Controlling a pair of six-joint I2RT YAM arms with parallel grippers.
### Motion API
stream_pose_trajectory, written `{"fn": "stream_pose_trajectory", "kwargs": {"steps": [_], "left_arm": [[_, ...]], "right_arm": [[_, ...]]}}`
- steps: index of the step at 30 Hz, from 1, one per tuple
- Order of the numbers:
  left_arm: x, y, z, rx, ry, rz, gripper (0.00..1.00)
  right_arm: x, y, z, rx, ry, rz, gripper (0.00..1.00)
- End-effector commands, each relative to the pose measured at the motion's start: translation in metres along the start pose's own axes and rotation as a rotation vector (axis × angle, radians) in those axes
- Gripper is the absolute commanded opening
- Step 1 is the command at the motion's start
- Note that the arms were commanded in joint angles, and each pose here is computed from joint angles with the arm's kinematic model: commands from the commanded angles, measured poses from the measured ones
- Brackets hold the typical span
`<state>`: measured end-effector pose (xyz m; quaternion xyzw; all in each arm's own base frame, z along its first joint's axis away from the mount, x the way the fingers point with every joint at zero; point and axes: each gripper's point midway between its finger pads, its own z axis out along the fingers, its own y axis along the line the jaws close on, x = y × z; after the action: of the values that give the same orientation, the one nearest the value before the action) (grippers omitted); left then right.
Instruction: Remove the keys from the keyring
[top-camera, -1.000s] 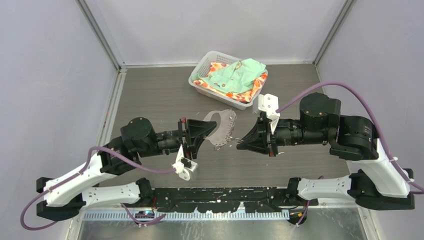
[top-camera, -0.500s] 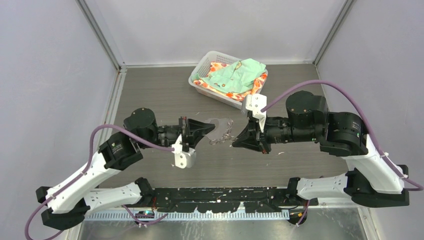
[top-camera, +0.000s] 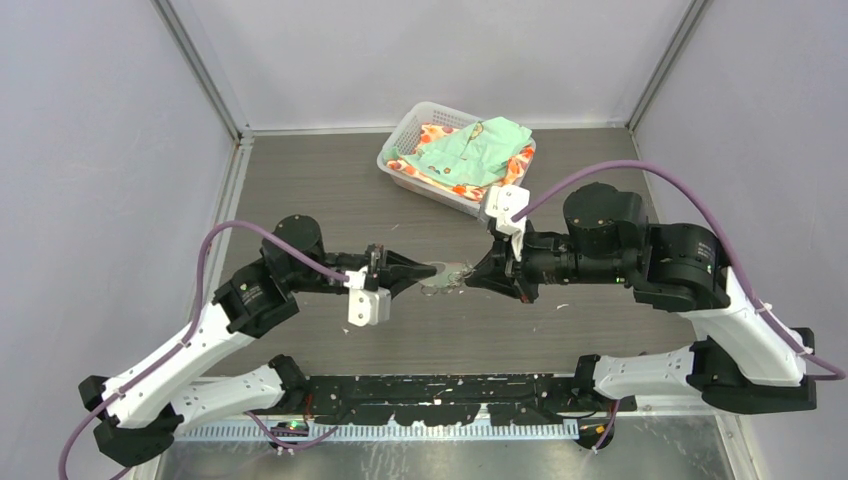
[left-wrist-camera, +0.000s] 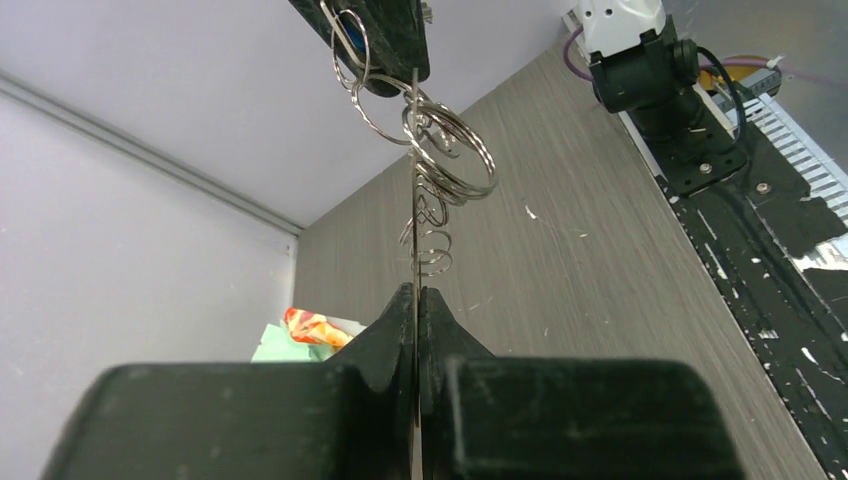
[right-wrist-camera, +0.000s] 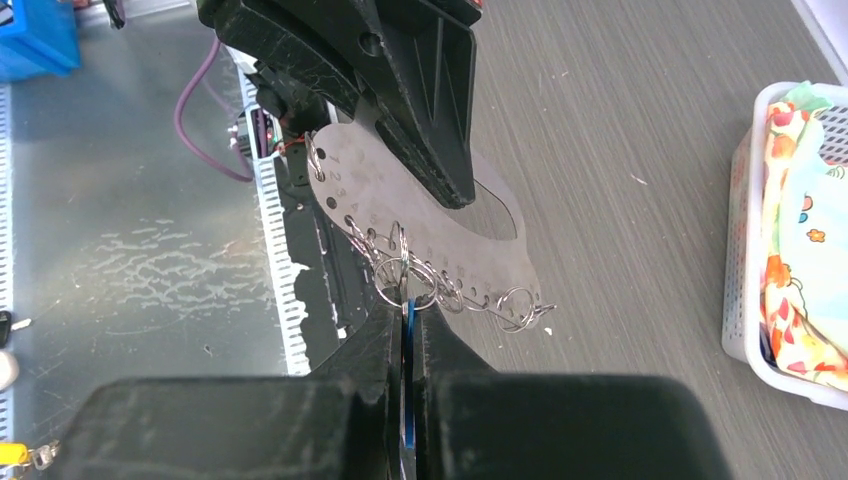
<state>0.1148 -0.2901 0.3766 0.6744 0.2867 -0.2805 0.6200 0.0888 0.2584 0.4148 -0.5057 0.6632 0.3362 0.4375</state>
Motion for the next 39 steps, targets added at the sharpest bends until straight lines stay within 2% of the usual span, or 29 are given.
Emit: {"fn": "stream_pose_trajectory", "kwargs": {"steps": [1, 6, 11, 15, 18, 22, 24, 26, 28, 30, 34, 37, 39], "left_arm": [[-0.014, 0.007, 0.003, -0.022, -0.073, 0.008, 0.0], [-0.007, 0.012, 0.002, -0.06, -0.061, 0.02, 0.0], [0.008, 0.013, 0.005, -0.113, -0.054, -0.005, 0.0], [0.013, 0.014, 0.006, -0.199, -0.114, -0.025, 0.0], [0.01, 0.024, 0.0, -0.31, -0.171, 0.033, 0.0], [-0.007, 0.062, -0.026, -0.519, -0.153, 0.269, 0.0], [-0.029, 0.08, -0.038, -0.548, -0.121, 0.408, 0.0], [-0.046, 0.092, -0.045, -0.531, -0.078, 0.509, 0.0], [-0.061, 0.096, -0.047, -0.488, -0.058, 0.611, 0.0], [-0.07, 0.091, -0.045, -0.417, -0.055, 0.683, 0.0], [-0.061, 0.074, -0.037, -0.259, 0.011, 0.748, 0.0], [-0.051, 0.064, -0.031, -0.2, 0.057, 0.803, 0.0], [-0.042, 0.061, -0.03, -0.178, 0.111, 0.851, 0.0]], "right_arm": [[-0.003, 0.005, 0.004, -0.031, 0.004, -0.003, 0.01], [0.009, 0.001, 0.006, -0.011, 0.037, 0.005, 0.01], [-0.003, -0.014, -0.001, 0.087, -0.034, 0.018, 0.01], [-0.016, -0.03, -0.006, 0.183, -0.095, 0.033, 0.01], [-0.028, -0.009, -0.009, 0.06, -0.136, 0.015, 0.01], [-0.026, 0.025, -0.015, -0.128, -0.155, -0.021, 0.01], [-0.009, 0.018, -0.004, -0.097, -0.093, -0.017, 0.1], [-0.001, 0.0, 0.005, 0.0, -0.069, -0.001, 0.35], [-0.012, -0.031, 0.005, 0.182, -0.156, 0.033, 0.5], [-0.026, -0.054, -0.005, 0.321, -0.296, 0.081, 0.65], [-0.057, -0.04, -0.029, 0.247, -0.565, 0.169, 0.81], [-0.068, -0.036, -0.037, 0.222, -0.64, 0.191, 0.84], [-0.075, -0.021, -0.04, 0.136, -0.663, 0.17, 0.87]]}}
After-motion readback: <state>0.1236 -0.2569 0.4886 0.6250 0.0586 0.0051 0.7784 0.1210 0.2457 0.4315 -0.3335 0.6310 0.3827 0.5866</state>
